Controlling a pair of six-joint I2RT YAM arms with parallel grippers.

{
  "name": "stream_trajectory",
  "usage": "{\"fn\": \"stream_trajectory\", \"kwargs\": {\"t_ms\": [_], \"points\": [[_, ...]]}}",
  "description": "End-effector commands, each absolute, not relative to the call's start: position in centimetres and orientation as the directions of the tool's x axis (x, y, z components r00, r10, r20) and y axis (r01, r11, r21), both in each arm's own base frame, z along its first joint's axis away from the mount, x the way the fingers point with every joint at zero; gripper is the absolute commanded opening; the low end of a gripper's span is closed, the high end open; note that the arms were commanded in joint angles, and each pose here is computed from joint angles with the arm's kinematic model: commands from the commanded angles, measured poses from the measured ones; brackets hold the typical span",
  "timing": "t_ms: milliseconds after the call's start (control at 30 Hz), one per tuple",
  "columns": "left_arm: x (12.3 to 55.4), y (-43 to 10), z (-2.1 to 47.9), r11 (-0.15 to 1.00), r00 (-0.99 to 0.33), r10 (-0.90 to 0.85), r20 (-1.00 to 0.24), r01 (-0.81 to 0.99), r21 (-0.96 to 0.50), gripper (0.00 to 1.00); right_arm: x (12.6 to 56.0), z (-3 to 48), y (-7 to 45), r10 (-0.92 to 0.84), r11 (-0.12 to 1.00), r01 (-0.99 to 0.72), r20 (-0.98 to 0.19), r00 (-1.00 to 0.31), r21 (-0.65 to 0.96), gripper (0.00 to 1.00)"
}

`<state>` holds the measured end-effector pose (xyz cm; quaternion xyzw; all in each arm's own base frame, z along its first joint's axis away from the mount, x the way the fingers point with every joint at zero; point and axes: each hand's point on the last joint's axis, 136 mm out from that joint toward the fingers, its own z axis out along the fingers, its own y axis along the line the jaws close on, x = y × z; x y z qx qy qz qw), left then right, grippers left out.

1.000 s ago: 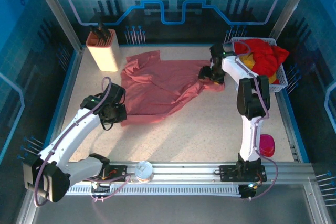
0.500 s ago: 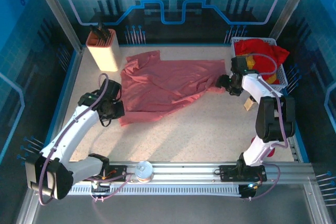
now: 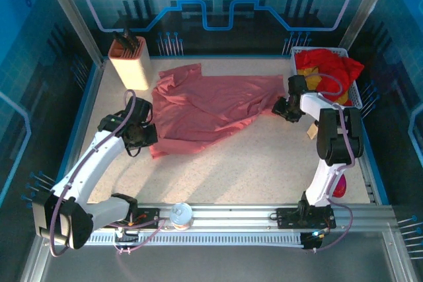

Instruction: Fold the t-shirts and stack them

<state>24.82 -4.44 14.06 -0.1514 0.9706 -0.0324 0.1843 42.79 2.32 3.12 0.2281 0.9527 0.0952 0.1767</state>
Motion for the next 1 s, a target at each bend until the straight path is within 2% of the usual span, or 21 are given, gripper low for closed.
{"fn": "stream_trajectory", "kwargs": {"t_ms": [0, 100, 267, 333, 367, 667, 800, 967], "points": [[24.7, -4.4, 14.3, 0.953, -0.886, -0.302, -0.352, -0.273, -0.130, 0.00, 44.0, 2.6, 2.5, 0.484, 0.866, 0.407, -0.282, -0.829, 0.290, 0.43], [24.7, -4.2, 14.3, 0.953, -0.885, -0.302, -0.355, -0.274, -0.127, 0.00, 44.2, 2.3, 2.9, 0.476, 0.868, 0.400, -0.266, -0.838, 0.294, 0.27], [24.9, -3.8, 14.6, 0.952, -0.881, -0.305, -0.361, -0.280, -0.121, 0.00, 43.4, 2.6, 2.9, 0.474, 0.870, 0.399, -0.267, -0.839, 0.289, 0.15], [25.0, -3.6, 14.8, 0.952, -0.880, -0.306, -0.364, -0.282, -0.120, 0.00, 42.9, 3.2, 3.0, 0.474, 0.870, 0.398, -0.266, -0.839, 0.292, 0.03], [25.1, -3.5, 15.0, 0.952, -0.879, -0.305, -0.366, -0.280, -0.121, 0.00, 42.6, 3.7, 3.0, 0.475, 0.868, 0.397, -0.265, -0.839, 0.299, 0.00], [24.6, -1.4, 18.0, 0.939, -0.849, -0.344, -0.402, -0.325, -0.116, 0.00, 37.1, 7.7, 4.4, 0.476, 0.793, 0.373, -0.108, -0.873, 0.481, 0.00], [24.5, -0.7, 18.6, 0.938, -0.850, -0.342, -0.401, -0.331, -0.100, 0.00, 34.4, 8.8, 3.4, 0.475, 0.803, 0.378, -0.111, -0.873, 0.462, 0.00], [24.1, 0.7, 18.8, 0.931, -0.840, -0.358, -0.408, -0.357, -0.080, 0.00, 32.1, 10.6, -0.1, 0.563, 0.760, 0.436, -0.153, -0.812, 0.481, 0.00]]}}
